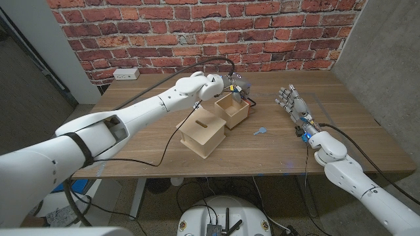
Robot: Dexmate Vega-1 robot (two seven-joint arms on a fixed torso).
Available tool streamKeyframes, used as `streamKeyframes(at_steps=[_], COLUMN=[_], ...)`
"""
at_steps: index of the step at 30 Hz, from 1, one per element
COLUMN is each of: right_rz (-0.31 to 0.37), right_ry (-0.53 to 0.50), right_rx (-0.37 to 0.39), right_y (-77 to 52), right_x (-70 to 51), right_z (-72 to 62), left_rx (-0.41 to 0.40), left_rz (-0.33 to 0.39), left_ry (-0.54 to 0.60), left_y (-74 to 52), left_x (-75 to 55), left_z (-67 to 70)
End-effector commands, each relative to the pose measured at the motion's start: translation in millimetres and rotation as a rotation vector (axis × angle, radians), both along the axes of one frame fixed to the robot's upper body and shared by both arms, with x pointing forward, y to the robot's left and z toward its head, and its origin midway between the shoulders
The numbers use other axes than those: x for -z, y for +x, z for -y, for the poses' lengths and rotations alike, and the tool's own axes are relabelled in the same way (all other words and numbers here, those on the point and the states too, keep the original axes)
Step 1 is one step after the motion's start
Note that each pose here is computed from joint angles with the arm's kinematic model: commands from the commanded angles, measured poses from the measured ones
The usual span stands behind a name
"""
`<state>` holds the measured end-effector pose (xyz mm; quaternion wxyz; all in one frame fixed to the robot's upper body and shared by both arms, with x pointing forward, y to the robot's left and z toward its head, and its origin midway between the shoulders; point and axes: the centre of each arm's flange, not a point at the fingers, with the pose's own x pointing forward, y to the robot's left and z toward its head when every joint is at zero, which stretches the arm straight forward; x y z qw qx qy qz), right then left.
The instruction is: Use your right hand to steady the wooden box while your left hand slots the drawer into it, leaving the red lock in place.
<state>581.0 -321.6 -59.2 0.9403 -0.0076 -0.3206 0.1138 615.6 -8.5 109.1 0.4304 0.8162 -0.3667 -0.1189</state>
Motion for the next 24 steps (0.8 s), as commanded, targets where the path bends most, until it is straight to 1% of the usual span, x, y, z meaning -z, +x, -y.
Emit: streamKeyframes(at_steps=[1, 6, 11, 15, 22, 24], right_rz=[0.046, 0.068, 0.098, 0.142, 0.201, 0.208], right_ry=[-0.077, -0.13, -0.164, -0.22, -0.29, -0.317], right_rx=[0.042, 0.073, 0.105, 0.149, 0.196, 0.203], right_y=[-19.9, -28.3, -36.2, -43.3, -53.1, -55.2], right_x=[-5.5, -5.9, -3.4, -1.9, 3.6, 5.0], right_z=[-11.8, -17.0, -22.1, -27.3, -35.2, -37.0], left_rx=[-0.012, -0.015, -0.02, -0.025, -0.036, -0.04], left_rz=[-0.002, -0.006, -0.007, -0.007, -0.004, -0.004], left_ry=[-0.015, -0.032, -0.043, -0.054, -0.058, -0.059], left_y=[-4.1, -4.5, -4.9, -5.2, -6.6, -7.1], left_x=[-1.7, -2.9, -2.7, -2.6, -2.0, -1.7], left_z=[-8.0, -11.6, -14.1, -15.6, -17.0, -17.9])
